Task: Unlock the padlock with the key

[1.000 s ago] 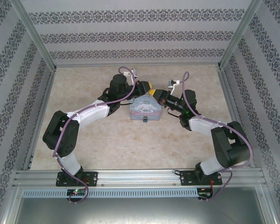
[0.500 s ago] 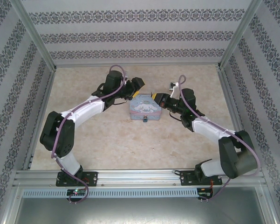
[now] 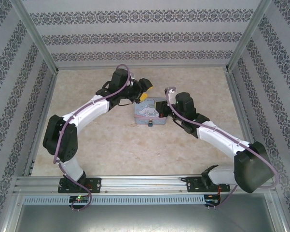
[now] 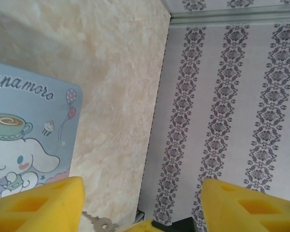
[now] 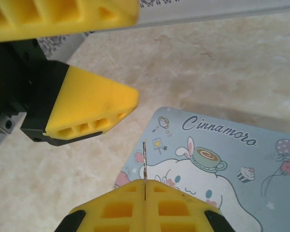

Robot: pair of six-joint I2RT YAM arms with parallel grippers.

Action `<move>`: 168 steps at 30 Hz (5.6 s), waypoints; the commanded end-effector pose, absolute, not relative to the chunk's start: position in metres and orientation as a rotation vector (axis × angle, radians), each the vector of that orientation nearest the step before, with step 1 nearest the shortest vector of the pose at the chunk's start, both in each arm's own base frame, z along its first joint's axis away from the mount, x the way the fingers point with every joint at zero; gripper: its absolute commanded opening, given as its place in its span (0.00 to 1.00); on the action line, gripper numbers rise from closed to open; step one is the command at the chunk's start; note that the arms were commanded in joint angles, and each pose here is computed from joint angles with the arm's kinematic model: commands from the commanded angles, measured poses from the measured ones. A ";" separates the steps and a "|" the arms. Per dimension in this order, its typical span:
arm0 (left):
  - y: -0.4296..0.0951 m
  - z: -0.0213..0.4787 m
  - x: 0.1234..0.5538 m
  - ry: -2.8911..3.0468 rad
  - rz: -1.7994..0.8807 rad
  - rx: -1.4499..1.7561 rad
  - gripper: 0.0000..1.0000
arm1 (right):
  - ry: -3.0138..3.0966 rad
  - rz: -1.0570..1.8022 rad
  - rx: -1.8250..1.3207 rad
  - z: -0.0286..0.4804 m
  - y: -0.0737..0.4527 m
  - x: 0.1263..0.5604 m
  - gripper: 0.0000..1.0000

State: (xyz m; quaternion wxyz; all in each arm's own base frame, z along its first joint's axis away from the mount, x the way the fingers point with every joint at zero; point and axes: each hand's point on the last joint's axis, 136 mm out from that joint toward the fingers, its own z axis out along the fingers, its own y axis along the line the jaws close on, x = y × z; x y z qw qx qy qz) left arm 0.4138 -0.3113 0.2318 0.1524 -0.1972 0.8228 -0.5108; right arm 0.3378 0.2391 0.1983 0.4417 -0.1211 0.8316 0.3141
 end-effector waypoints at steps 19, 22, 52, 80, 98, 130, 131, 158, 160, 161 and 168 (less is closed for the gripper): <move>-0.350 0.203 0.392 2.517 -1.467 -0.533 0.36 | 2.011 0.565 -0.409 0.209 0.237 0.339 0.00; -0.351 0.201 0.391 2.521 -1.466 -0.534 0.30 | 2.011 0.563 -0.408 0.209 0.237 0.340 0.00; -0.344 0.184 0.401 2.472 -1.382 -0.432 0.00 | 2.005 0.753 -0.139 0.229 0.194 0.352 0.51; -0.337 0.300 0.444 1.700 -1.620 -0.122 0.00 | 1.858 1.478 0.236 0.280 0.192 0.385 0.52; -0.341 0.315 0.439 1.675 -1.660 -0.080 0.00 | 1.695 1.657 0.187 0.305 0.199 0.402 0.38; -0.346 0.307 0.442 1.723 -1.667 -0.080 0.00 | 1.731 1.719 0.154 0.280 0.210 0.389 0.29; -0.346 0.307 0.442 1.724 -1.667 -0.081 0.00 | 1.731 1.720 0.152 0.280 0.211 0.389 0.29; -0.349 0.290 0.443 1.795 -1.656 -0.103 0.00 | 1.750 1.745 0.144 0.272 0.219 0.390 0.18; -0.348 0.290 0.443 1.796 -1.654 -0.103 0.00 | 1.752 1.745 0.144 0.271 0.219 0.390 0.20; -0.349 0.290 0.443 1.796 -1.654 -0.103 0.00 | 1.754 1.745 0.144 0.270 0.219 0.389 0.20; -0.350 0.289 0.445 1.807 -1.650 -0.106 0.00 | 1.763 1.745 0.146 0.266 0.219 0.386 0.23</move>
